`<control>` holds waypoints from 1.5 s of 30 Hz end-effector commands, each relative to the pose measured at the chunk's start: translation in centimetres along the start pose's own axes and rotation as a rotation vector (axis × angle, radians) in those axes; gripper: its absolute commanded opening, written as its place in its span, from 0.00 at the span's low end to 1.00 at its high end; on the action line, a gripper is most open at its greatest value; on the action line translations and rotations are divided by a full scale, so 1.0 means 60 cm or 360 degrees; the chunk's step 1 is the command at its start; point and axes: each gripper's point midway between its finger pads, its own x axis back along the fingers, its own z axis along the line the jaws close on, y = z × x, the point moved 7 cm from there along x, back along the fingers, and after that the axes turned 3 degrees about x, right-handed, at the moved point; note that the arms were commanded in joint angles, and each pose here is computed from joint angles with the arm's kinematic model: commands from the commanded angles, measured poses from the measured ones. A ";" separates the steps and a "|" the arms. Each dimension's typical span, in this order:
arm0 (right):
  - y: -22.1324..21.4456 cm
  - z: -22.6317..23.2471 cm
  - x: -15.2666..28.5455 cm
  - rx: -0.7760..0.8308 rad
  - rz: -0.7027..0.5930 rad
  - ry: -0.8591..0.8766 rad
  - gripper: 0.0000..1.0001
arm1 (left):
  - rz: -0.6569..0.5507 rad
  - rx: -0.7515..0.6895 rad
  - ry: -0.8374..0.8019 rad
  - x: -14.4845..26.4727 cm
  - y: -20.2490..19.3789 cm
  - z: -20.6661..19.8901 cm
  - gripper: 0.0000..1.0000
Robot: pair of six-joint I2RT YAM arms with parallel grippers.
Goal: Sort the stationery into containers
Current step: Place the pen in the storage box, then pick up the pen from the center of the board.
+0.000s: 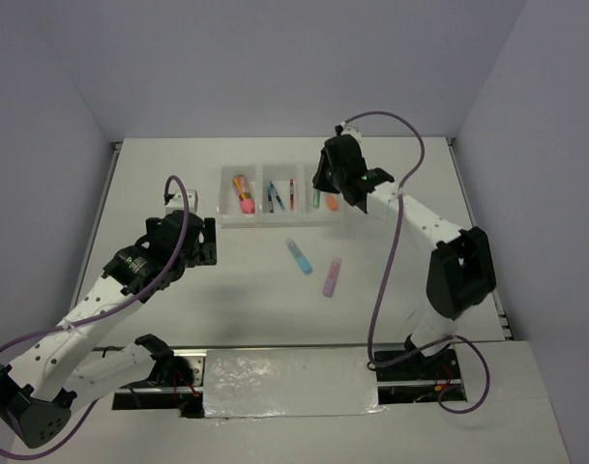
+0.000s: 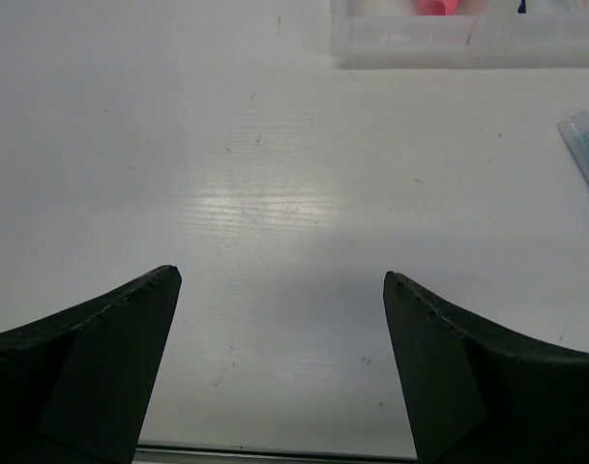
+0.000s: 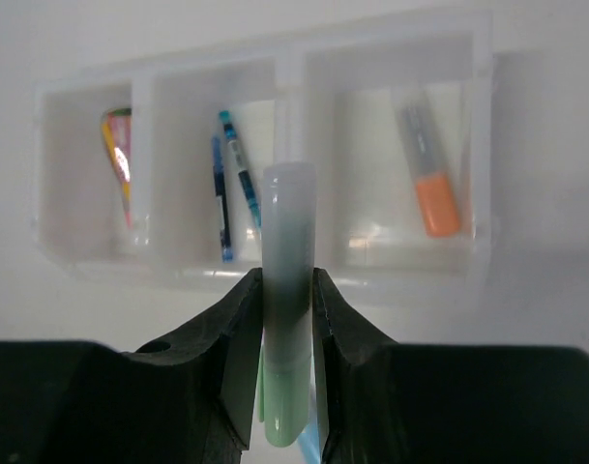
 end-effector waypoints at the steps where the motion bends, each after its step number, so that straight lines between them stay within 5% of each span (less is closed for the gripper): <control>1: 0.035 -0.014 -0.049 0.0203 0.0092 -0.0031 0.30 | -0.0047 0.0013 -0.0004 0.000 0.009 -0.001 0.99; 4: 0.057 -0.023 -0.090 0.0246 0.0134 -0.0089 0.45 | -0.0042 0.0013 0.0003 -0.001 0.009 0.000 0.99; 9: 0.066 -0.025 -0.105 0.0257 0.0176 -0.0122 0.88 | -0.0036 0.0005 0.0001 -0.004 0.009 -0.002 0.99; 11: 0.068 -0.025 -0.090 0.0247 0.0169 -0.0108 0.94 | -0.0032 -0.0001 -0.0002 -0.004 0.009 -0.002 0.99; 14: 0.057 -0.021 -0.030 0.0226 0.0119 -0.0037 0.93 | -0.0030 0.0002 0.0004 -0.004 0.009 -0.002 0.99; 19: -0.092 -0.071 0.031 0.0232 0.0286 -0.0175 0.91 | -0.0049 0.0014 -0.0001 0.000 0.011 0.000 0.99; 24: -0.208 -0.103 0.048 0.0155 0.0423 -0.0185 0.73 | -0.0046 0.0017 0.0000 0.000 0.011 0.000 0.99; 43: -0.347 -0.107 0.031 0.0181 0.0634 -0.0324 0.44 | -0.0070 0.0031 -0.0025 0.006 0.012 0.002 0.99; 45: -0.329 -0.095 0.037 0.0194 0.0575 -0.0256 0.31 | -0.0071 0.0032 -0.0021 0.006 0.012 0.003 0.99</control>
